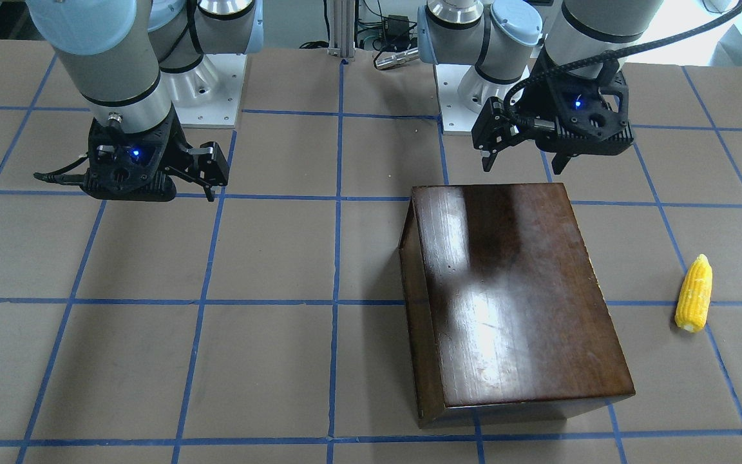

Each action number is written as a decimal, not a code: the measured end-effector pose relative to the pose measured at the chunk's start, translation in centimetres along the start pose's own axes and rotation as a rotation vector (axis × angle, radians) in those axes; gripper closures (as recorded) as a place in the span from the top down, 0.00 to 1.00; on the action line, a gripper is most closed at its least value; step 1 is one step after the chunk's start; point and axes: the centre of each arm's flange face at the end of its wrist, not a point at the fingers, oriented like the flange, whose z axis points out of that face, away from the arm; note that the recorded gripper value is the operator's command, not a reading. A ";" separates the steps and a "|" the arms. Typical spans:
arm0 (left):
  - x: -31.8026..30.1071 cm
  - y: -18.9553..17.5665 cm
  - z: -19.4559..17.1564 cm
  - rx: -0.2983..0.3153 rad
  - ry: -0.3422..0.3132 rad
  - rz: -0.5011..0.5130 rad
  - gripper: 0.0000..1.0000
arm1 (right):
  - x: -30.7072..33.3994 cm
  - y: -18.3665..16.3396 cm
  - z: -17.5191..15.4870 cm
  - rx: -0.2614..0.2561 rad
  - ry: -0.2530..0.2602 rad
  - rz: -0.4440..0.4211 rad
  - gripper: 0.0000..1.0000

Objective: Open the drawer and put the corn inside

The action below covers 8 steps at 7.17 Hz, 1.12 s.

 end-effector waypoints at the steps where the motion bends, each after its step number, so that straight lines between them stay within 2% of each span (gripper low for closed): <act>1: 0.0 0.1 -0.1 0.003 0.000 0.000 1.00 | 0.0 0.0 0.0 0.000 0.000 0.000 1.00; 8: -0.1 -0.1 -0.3 0.023 -0.003 -0.004 1.00 | 0.0 0.0 0.0 0.001 0.000 0.000 1.00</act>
